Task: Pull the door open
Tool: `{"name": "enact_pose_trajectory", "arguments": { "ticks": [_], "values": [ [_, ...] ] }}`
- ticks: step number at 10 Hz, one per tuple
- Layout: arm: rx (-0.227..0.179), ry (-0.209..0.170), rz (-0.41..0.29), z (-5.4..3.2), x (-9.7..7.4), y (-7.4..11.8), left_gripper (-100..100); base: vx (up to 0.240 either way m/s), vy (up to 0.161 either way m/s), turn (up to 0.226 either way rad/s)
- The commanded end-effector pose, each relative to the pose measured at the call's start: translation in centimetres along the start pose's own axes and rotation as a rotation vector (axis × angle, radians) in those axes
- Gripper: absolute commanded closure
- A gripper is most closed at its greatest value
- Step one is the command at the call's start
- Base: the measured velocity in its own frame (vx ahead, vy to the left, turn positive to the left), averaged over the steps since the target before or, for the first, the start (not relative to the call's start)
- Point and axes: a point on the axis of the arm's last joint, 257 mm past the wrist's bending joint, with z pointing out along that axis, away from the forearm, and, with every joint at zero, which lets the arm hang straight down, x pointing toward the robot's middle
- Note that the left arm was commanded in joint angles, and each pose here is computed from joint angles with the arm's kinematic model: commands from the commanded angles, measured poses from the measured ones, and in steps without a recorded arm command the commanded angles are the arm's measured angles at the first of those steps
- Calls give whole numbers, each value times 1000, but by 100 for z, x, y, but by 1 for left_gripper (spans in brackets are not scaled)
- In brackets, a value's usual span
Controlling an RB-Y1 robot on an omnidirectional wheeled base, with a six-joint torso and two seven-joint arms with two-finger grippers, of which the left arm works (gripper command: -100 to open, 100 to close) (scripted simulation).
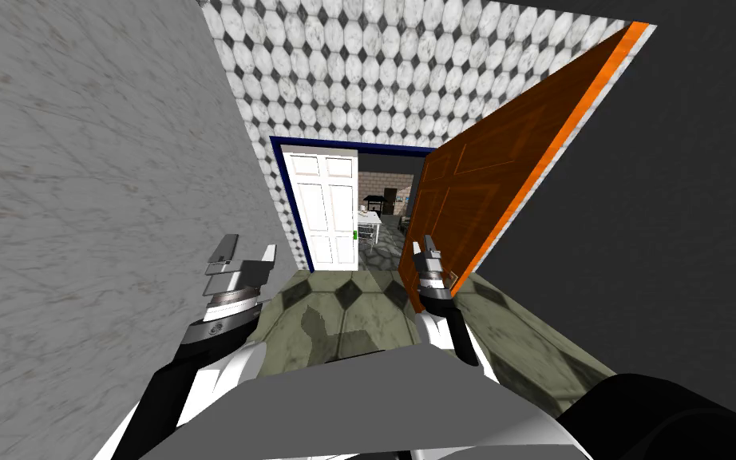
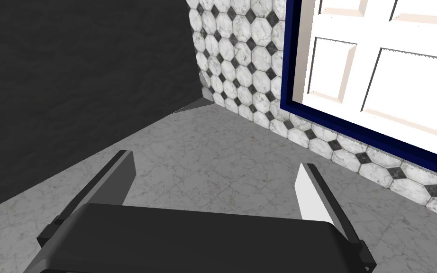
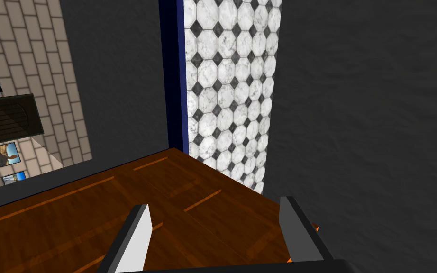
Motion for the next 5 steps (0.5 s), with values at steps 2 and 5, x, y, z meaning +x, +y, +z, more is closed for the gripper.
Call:
{"name": "enact_pose_trajectory", "arguments": {
  "ticks": [2, 5],
  "values": [
    [-26, 6, 0, -38, -6, 172, -100, 86, 29, -47],
    [-61, 11, 1, -97, -19, 400, -100, 159, -71, -32]
  ]
}}
